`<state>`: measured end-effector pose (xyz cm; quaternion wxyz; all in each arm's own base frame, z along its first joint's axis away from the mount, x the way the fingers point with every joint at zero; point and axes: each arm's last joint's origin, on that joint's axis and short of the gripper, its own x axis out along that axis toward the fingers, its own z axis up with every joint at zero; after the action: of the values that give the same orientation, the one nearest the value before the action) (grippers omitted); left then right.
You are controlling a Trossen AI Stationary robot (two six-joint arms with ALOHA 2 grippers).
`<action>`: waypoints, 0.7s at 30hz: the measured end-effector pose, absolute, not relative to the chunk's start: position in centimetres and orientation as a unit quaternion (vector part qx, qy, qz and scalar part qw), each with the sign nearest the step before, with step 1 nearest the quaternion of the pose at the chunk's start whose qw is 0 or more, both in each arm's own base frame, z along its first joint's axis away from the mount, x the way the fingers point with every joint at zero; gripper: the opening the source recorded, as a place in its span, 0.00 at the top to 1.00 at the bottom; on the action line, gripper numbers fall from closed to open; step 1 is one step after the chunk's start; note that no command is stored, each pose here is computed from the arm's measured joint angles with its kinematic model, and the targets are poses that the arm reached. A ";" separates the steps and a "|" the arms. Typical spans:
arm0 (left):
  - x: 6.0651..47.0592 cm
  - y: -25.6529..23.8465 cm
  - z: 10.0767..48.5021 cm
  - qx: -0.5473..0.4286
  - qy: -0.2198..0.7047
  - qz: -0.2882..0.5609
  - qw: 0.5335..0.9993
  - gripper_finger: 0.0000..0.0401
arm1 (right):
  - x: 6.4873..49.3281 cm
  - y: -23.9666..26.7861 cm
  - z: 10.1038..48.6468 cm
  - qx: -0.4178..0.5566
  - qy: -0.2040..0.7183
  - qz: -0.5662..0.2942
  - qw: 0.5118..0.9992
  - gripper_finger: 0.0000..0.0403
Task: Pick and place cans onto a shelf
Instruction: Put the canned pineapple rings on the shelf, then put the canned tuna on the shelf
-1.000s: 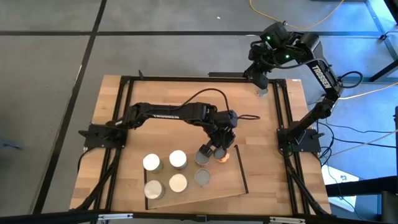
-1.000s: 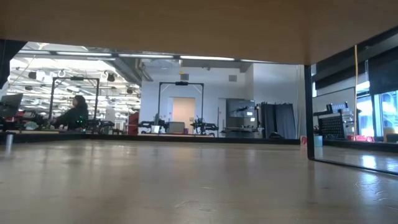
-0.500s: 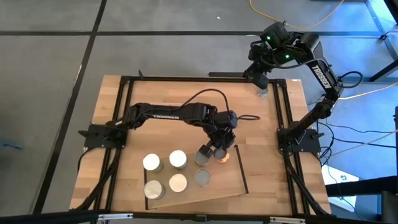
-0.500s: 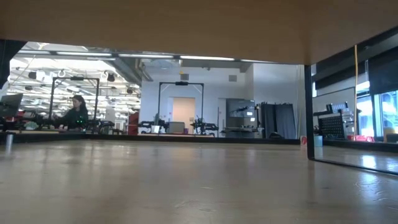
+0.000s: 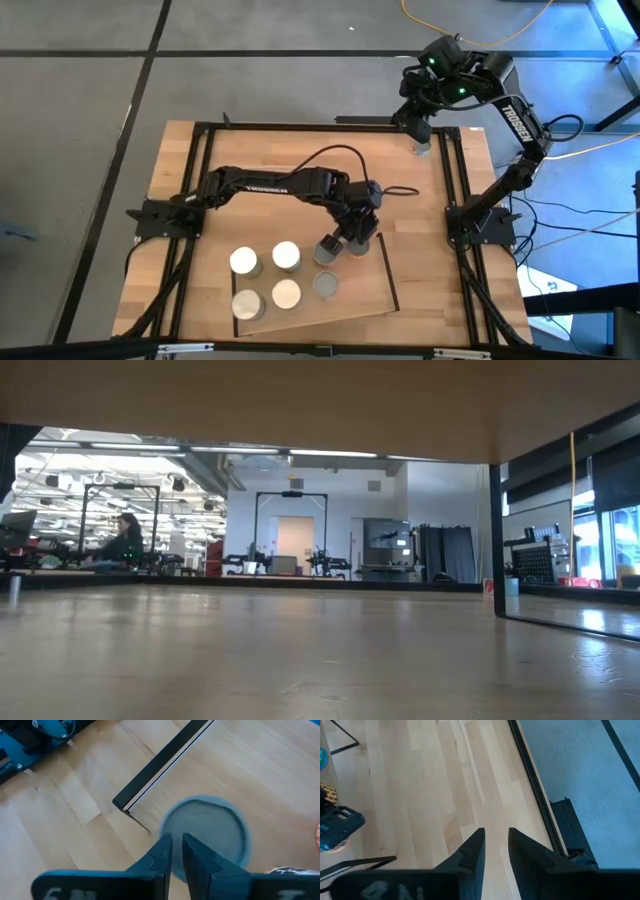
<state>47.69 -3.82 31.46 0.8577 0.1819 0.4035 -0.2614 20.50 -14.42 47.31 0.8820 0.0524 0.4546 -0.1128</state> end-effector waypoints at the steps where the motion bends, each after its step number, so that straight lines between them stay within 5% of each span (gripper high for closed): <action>1: 47.7 -3.9 31.5 0.183 0.404 -0.261 0.858 0.90 | 20.5 -14.4 47.3 0.052 0.455 -0.113 0.882 0.78; 10: 47.3 -3.6 32.4 0.216 0.412 -0.204 0.861 0.89 | 20.5 -14.4 47.3 0.053 0.455 -0.113 0.882 0.78; 21: 43.8 -2.3 38.6 0.227 0.372 -0.094 0.895 0.90 | 20.3 -14.7 47.3 0.053 0.456 -0.123 0.880 0.78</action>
<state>43.80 -2.31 38.63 0.8949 0.2272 0.3724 -0.0939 20.34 -14.65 47.31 0.8798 0.0532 0.4561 -0.1227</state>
